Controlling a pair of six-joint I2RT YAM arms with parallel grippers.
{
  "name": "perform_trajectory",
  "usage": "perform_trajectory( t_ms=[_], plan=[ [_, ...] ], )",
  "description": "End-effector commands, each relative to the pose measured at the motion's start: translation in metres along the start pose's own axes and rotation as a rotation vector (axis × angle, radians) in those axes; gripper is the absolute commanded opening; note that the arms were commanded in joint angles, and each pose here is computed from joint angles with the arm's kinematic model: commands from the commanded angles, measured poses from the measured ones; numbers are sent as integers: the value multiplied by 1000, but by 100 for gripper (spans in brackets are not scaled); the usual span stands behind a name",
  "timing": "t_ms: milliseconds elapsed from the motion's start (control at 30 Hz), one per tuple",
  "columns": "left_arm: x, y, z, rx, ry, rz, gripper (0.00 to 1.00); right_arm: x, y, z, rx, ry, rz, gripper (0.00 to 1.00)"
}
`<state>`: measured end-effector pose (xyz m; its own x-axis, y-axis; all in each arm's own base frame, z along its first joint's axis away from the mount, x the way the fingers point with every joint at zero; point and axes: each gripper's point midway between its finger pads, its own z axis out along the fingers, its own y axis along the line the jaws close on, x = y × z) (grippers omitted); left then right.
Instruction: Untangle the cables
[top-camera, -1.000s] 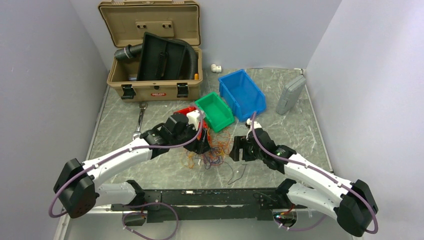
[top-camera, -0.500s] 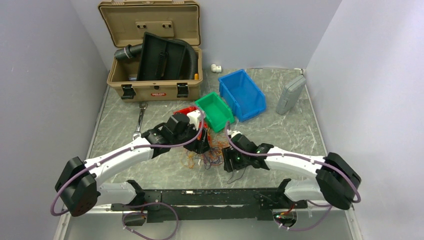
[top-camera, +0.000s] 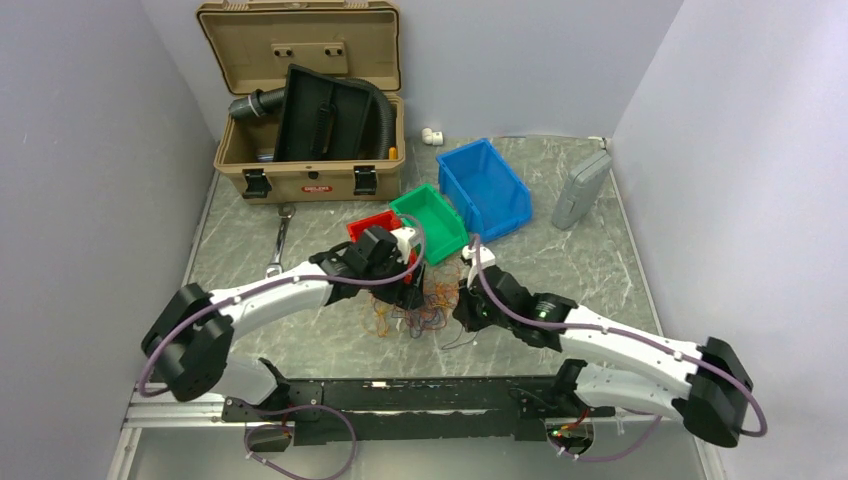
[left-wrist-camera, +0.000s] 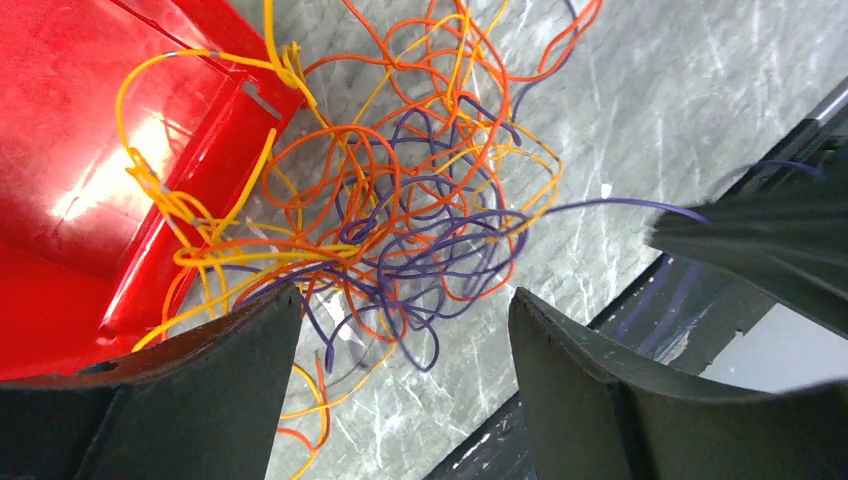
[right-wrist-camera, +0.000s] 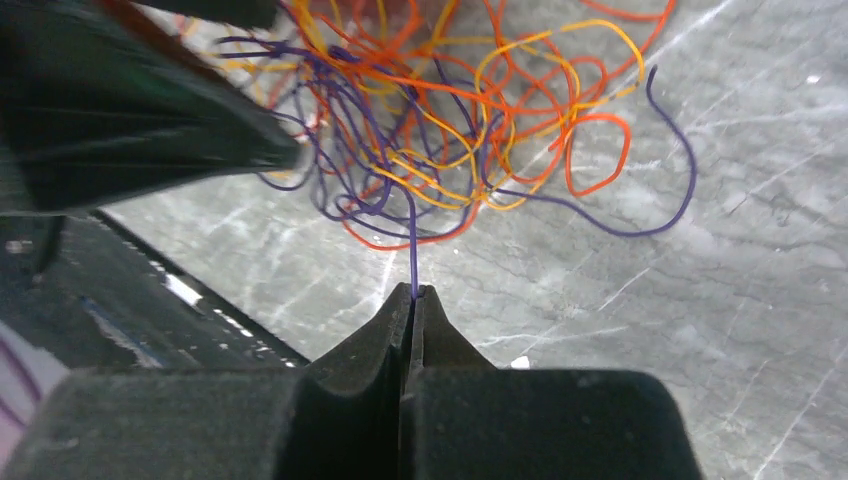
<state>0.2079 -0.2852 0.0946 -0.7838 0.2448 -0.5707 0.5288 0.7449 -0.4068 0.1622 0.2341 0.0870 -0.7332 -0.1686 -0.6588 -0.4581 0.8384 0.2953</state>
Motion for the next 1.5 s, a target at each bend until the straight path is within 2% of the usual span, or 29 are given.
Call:
perform_trajectory(
  t_ms=[0, 33, 67, 200, 233, 433, 633, 800, 1100, 1300, 1467],
  plan=[
    [-15, -15, 15, 28, 8, 41, 77, -27, 7, -25, -15, -74, -13, 0],
    [-14, -17, 20, 32, 22, 45, 73, -34, 10, -31, -19, -79, -16, 0],
    [-13, -17, 25, 31, 36, 45, 62, -38, 10, -36, -12, -81, -16, 0],
    [-7, -4, 38, -43, 72, 10, 8, -65, 8, -68, 17, -174, 14, 0],
    [-4, 2, 38, -73, 79, 0, 0, -73, 6, -79, 23, -211, 25, 0],
    [0, 16, 22, -150, 44, -17, 0, -124, -23, -157, 160, -444, 62, 0],
    [16, 25, 15, -180, 61, -31, 0, -167, -53, -243, 318, -634, 82, 0],
    [27, 33, 8, -214, 61, -52, 0, -193, -59, -285, 366, -749, 82, 0],
    [49, 40, -17, -235, 81, -61, 0, -237, -52, -316, 422, -841, 52, 0],
    [38, 35, -44, -224, -6, -54, 0, -260, -42, -299, 476, -830, -2, 0],
    [31, 32, -60, -226, -27, -46, 0, -273, -44, -261, 556, -763, -50, 0]
  ],
)
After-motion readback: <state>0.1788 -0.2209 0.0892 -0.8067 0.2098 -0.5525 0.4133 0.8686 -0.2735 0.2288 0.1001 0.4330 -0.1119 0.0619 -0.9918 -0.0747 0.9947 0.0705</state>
